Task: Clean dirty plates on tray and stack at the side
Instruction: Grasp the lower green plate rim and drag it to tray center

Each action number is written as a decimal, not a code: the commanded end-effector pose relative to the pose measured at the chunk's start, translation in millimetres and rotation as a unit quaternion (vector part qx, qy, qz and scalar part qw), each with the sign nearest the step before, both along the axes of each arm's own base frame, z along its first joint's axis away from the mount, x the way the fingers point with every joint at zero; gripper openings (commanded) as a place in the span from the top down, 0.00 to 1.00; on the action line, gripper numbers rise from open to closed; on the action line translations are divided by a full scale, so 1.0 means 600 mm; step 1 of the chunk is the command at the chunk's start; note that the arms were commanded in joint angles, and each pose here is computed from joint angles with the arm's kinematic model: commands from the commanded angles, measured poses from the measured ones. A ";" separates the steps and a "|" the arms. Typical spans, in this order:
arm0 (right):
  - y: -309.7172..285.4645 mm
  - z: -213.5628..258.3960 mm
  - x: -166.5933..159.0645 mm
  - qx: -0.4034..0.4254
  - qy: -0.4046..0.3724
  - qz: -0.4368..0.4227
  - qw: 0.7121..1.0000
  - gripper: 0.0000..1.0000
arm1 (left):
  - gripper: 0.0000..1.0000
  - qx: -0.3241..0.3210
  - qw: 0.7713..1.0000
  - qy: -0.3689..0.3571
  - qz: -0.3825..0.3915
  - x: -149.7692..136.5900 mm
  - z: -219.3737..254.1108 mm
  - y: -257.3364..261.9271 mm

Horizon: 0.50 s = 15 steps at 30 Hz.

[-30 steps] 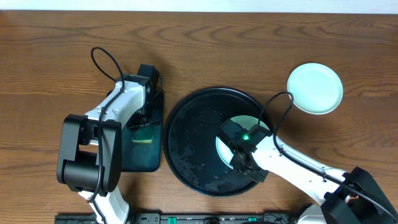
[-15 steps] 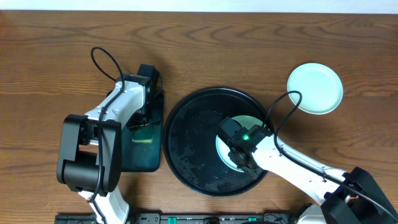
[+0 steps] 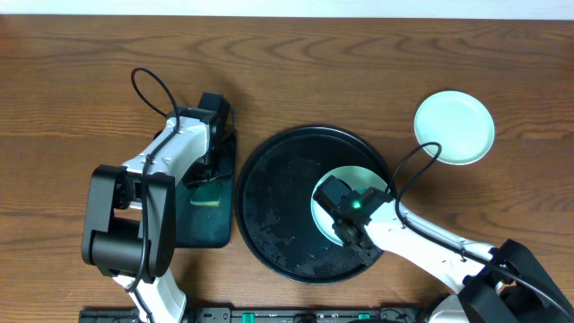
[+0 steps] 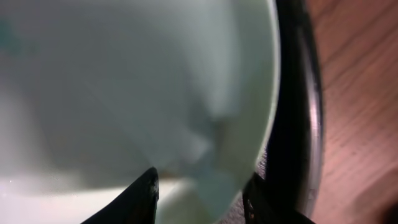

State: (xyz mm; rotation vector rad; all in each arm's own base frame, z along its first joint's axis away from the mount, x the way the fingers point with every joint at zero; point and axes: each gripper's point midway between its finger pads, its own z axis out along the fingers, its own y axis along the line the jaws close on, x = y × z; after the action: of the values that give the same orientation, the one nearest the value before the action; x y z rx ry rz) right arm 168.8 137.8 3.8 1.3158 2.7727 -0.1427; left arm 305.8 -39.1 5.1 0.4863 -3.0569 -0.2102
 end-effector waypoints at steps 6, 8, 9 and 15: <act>0.004 -0.012 0.015 0.007 -0.031 -0.011 0.999 0.81 | 0.51 0.001 1.000 0.001 -0.001 0.006 -0.002 0.002; 0.000 -0.012 0.019 -0.001 -0.037 0.001 0.999 0.98 | 0.51 0.001 1.000 0.000 0.000 0.007 -0.002 0.002; -0.001 -0.011 0.021 -0.002 -0.038 0.007 0.999 0.99 | 0.51 0.001 1.000 0.000 -0.001 0.006 -0.002 0.002; 0.019 -0.010 0.042 0.014 -0.056 0.088 0.994 0.99 | 0.51 0.001 1.000 0.001 -0.001 0.006 -0.002 0.002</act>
State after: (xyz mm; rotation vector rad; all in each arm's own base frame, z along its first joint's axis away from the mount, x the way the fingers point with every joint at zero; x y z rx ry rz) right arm 198.4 143.4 5.3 1.2332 2.6766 -0.0152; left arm 305.9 -37.9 5.1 0.4885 -3.0569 -0.2153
